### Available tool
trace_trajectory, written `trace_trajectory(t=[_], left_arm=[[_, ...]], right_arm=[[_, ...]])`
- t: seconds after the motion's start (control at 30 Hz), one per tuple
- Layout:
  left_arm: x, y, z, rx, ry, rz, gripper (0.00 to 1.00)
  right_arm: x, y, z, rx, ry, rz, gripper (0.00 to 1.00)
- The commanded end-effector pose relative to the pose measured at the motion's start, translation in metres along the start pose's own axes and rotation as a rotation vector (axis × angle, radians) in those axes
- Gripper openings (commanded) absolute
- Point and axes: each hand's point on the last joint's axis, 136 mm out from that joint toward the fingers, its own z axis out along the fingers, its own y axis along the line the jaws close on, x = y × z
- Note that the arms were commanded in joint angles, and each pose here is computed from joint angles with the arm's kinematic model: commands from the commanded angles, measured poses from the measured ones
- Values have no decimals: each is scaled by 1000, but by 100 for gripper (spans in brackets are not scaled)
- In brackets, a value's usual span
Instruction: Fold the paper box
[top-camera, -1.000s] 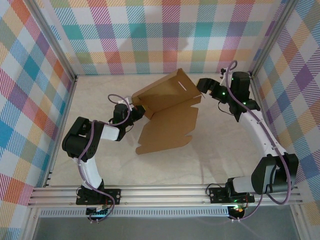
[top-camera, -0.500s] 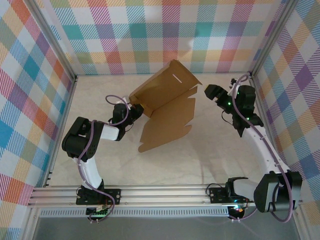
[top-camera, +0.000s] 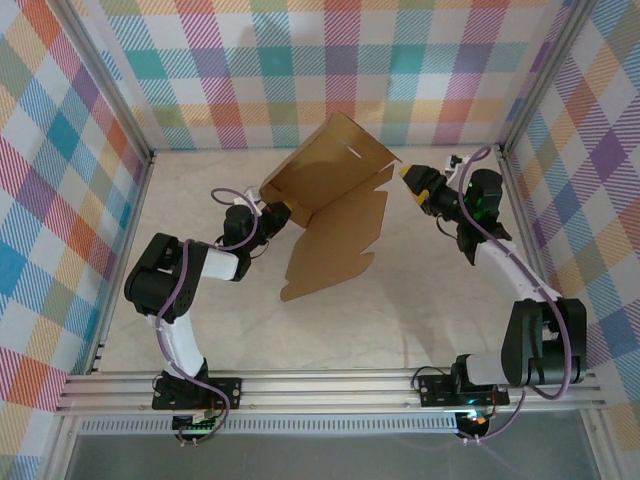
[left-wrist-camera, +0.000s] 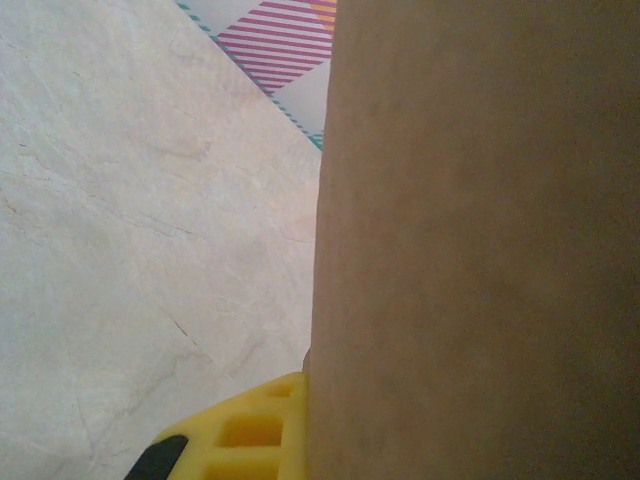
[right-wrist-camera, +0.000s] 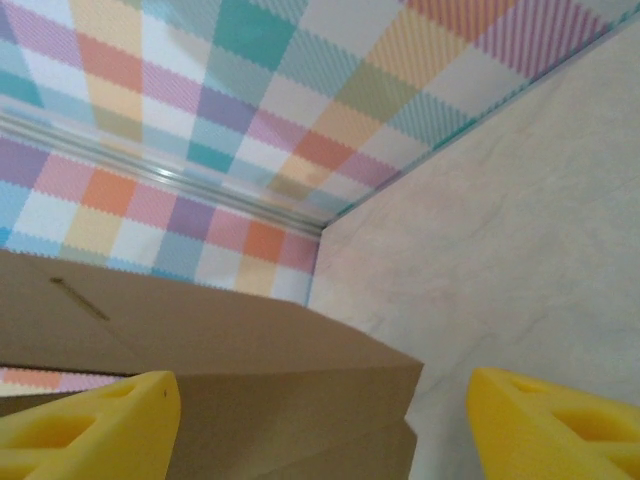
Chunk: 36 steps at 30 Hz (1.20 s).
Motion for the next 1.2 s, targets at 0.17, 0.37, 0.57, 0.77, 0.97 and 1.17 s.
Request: trace_trajectory(t=[0.17, 0.37, 0.57, 0.77, 0.97, 1.17], left_arm=[[-14, -9, 2, 38, -38, 11, 0], [-14, 0, 0, -12, -46, 41, 0], [-19, 7, -5, -59, -79, 53, 0], [-25, 10, -10, -96, -114, 74, 0], [-24, 9, -13, -103, -119, 110, 0], [-23, 4, -13, -87, -113, 125, 0]], right_arm=[[21, 51, 18, -198, 139, -68, 74], [28, 51, 14, -190, 140, -79, 73], [28, 35, -3, -53, 57, -120, 67], [32, 33, -12, 6, 19, -166, 66], [32, 34, 4, 74, 26, -198, 64], [19, 18, 19, 146, -10, -144, 50]])
